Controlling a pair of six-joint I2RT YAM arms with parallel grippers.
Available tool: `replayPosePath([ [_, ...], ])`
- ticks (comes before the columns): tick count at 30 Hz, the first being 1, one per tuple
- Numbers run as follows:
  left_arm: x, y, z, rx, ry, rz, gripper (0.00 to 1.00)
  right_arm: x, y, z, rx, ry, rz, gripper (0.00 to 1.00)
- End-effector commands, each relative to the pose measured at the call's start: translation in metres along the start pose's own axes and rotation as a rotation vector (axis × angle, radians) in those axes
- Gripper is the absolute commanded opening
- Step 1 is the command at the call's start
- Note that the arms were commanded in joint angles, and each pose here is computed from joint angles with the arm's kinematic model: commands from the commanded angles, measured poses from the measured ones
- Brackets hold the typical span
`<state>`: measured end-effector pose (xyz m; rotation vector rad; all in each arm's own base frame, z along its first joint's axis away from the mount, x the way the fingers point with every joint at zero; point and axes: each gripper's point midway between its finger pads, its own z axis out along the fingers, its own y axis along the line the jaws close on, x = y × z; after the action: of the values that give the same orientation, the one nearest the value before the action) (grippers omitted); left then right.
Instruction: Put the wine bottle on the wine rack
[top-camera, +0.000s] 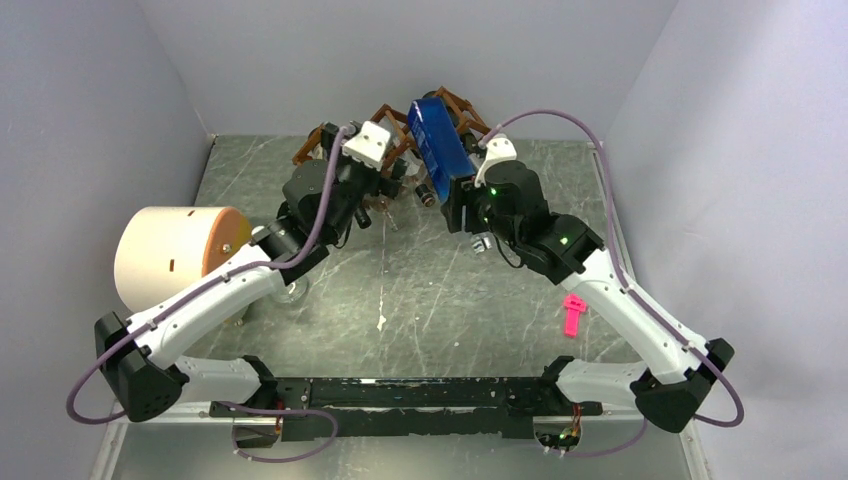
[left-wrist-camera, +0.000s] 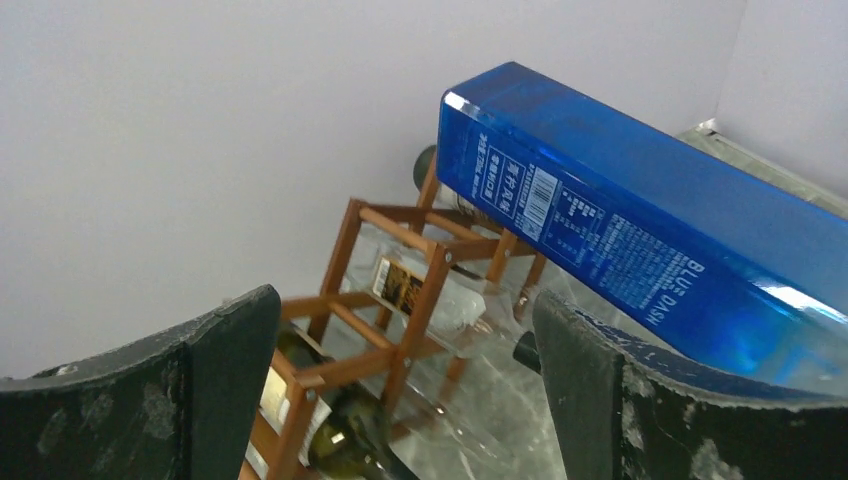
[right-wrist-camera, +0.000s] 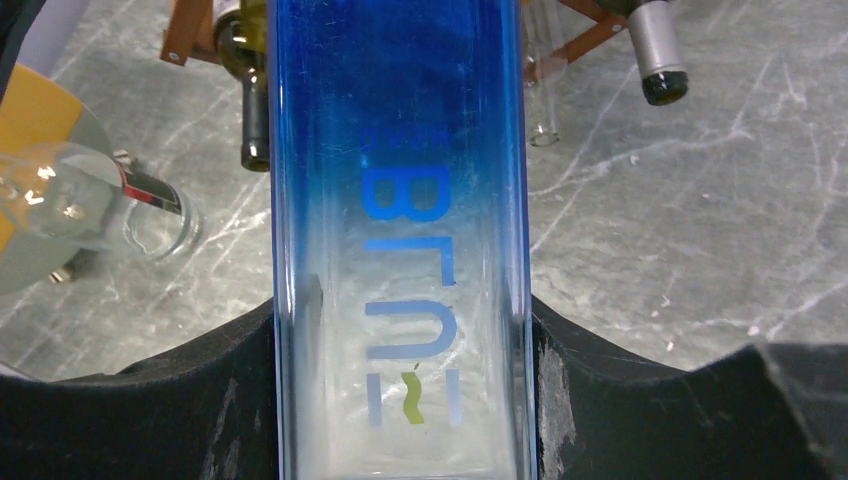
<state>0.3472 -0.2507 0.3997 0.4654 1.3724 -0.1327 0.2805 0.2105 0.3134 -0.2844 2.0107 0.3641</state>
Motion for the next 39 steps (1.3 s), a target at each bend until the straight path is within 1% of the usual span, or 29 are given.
replayPosePath([
  [1,-0.019,0.031,-0.023,-0.111,0.036,-0.239,0.99,-0.075,0.027,0.001,-0.101,-0.261,0.113,0.00],
  [4,-0.035,0.045,-0.042,-0.134,0.016,-0.305,0.99,-0.081,0.036,0.011,-0.125,-0.267,0.113,0.00],
  [9,-0.050,0.071,-0.073,-0.198,-0.019,-0.365,0.99,-0.091,0.051,0.035,-0.159,-0.292,0.113,0.00],
  [13,-0.057,0.082,-0.093,-0.206,-0.050,-0.395,0.99,-0.099,0.067,0.057,-0.198,-0.317,0.097,0.00],
  [17,-0.058,0.085,-0.103,-0.203,-0.054,-0.416,0.99,-0.110,0.077,0.083,-0.196,-0.342,0.092,0.00],
  [20,-0.055,0.085,-0.106,-0.202,-0.033,-0.436,0.99,-0.117,0.082,0.104,-0.187,-0.360,0.095,0.00],
  [25,-0.052,0.078,-0.111,-0.168,0.013,-0.462,0.99,-0.122,0.093,0.144,-0.184,-0.346,0.075,0.00],
  [30,-0.042,0.076,-0.119,-0.160,0.064,-0.470,0.99,-0.115,0.099,0.184,-0.201,-0.278,0.063,0.00],
  [31,-0.040,0.076,-0.121,-0.160,0.069,-0.472,0.99,-0.112,0.100,0.190,-0.212,-0.265,0.059,0.01],
  [34,-0.032,0.079,-0.126,-0.176,0.081,-0.467,0.99,-0.107,0.103,0.203,-0.242,-0.237,0.071,0.07],
  [39,-0.028,0.081,-0.128,-0.192,0.096,-0.464,0.99,-0.100,0.101,0.220,-0.233,-0.198,0.090,0.16],
])
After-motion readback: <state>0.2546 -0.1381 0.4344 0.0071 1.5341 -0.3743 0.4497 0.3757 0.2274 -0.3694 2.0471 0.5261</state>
